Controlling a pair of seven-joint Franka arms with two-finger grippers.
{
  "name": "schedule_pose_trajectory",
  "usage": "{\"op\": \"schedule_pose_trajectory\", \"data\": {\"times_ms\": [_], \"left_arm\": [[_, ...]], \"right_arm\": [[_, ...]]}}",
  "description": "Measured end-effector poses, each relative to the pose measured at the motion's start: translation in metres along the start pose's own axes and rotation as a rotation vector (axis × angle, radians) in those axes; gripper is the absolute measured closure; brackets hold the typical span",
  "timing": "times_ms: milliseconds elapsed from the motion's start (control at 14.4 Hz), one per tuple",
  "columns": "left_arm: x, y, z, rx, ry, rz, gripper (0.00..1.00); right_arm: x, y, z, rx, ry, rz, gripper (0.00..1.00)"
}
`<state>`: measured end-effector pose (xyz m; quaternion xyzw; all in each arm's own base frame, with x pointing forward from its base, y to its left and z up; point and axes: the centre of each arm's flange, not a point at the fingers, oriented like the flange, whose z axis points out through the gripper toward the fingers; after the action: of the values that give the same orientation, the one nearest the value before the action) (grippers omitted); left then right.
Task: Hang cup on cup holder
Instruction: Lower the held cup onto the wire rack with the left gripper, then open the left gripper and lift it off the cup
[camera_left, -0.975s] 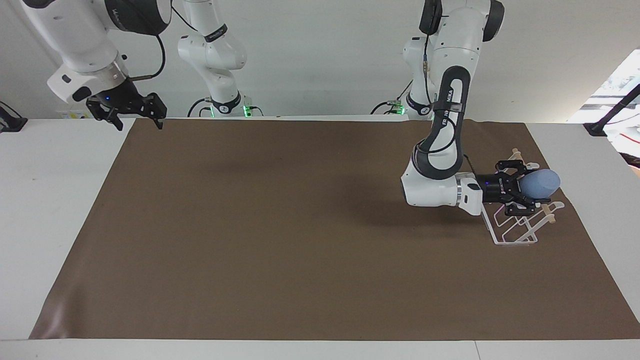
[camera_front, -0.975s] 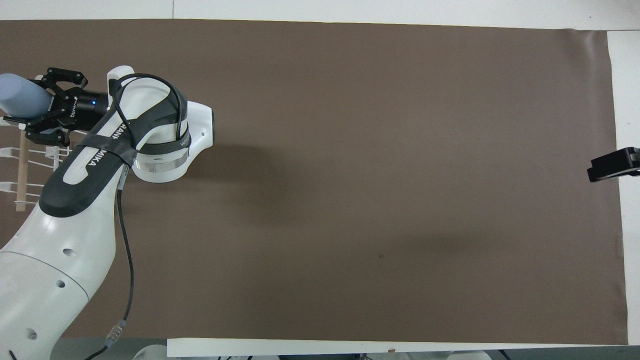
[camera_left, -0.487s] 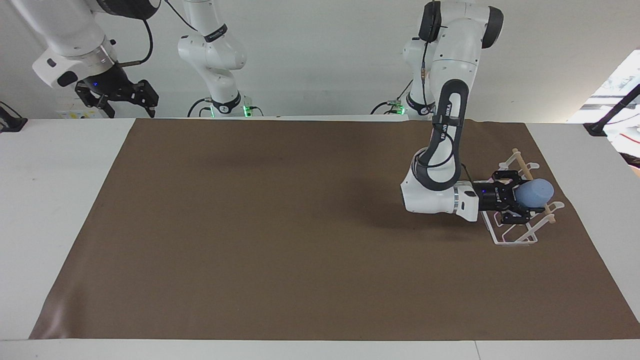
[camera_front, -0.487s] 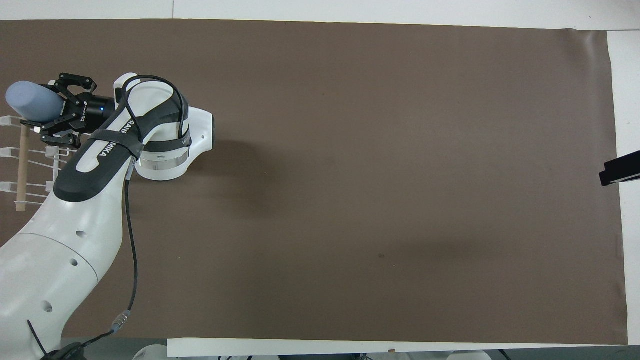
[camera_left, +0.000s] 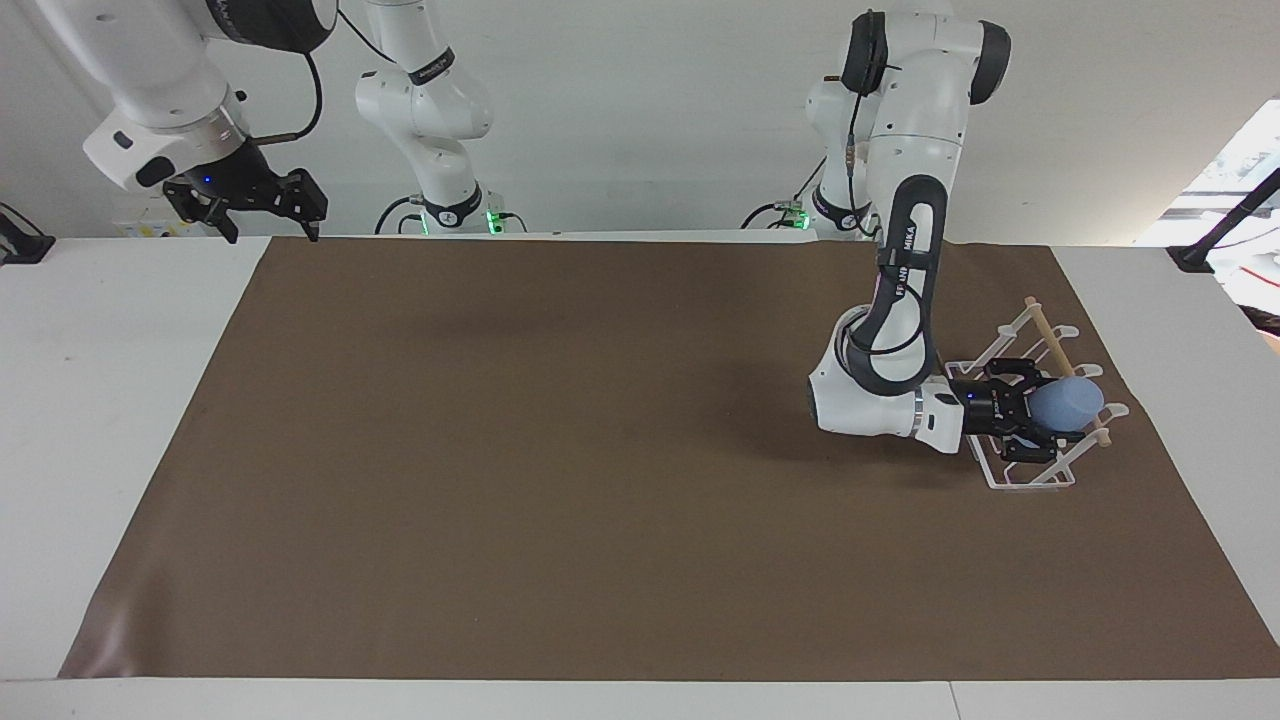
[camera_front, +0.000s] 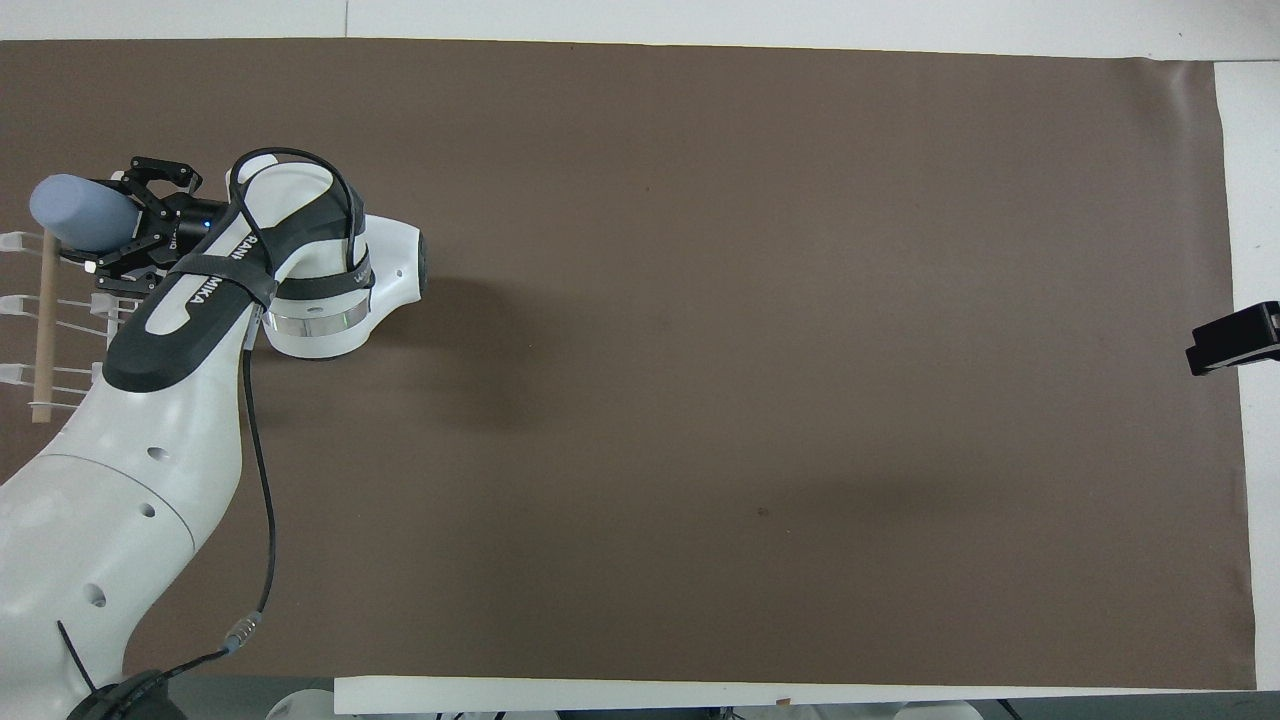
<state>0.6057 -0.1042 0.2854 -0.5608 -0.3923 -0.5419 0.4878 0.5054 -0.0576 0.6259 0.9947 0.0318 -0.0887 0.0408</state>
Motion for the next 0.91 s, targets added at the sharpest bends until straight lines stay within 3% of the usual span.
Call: {"op": "schedule_pose_trajectory", "data": {"times_ms": [139, 348, 487, 696, 766, 905], "left_arm": [[-0.001, 0.001, 0.0, -0.006, -0.015, -0.002, 0.0], [0.008, 0.006, -0.005, -0.026, -0.043, -0.033, 0.0], [0.036, 0.005, -0.012, -0.009, -0.099, -0.088, 0.0], [0.086, -0.005, -0.035, 0.016, -0.219, -0.149, 0.0], [0.1, -0.009, -0.04, 0.026, -0.283, -0.121, 0.0], [0.131, -0.018, -0.043, 0.019, -0.476, 0.019, 0.0]], "right_arm": [[0.0, 0.002, 0.0, -0.002, -0.001, 0.003, 0.0], [-0.001, 0.007, 0.001, 0.0, -0.002, 0.013, 0.0], [-0.002, 0.01, 0.0, 0.002, 0.001, 0.019, 0.0], [-0.001, 0.01, -0.001, 0.007, 0.004, 0.02, 0.0], [0.0, 0.008, -0.001, 0.007, 0.005, 0.015, 0.0], [0.0, 0.007, -0.003, 0.014, 0.01, 0.006, 0.0]]}}
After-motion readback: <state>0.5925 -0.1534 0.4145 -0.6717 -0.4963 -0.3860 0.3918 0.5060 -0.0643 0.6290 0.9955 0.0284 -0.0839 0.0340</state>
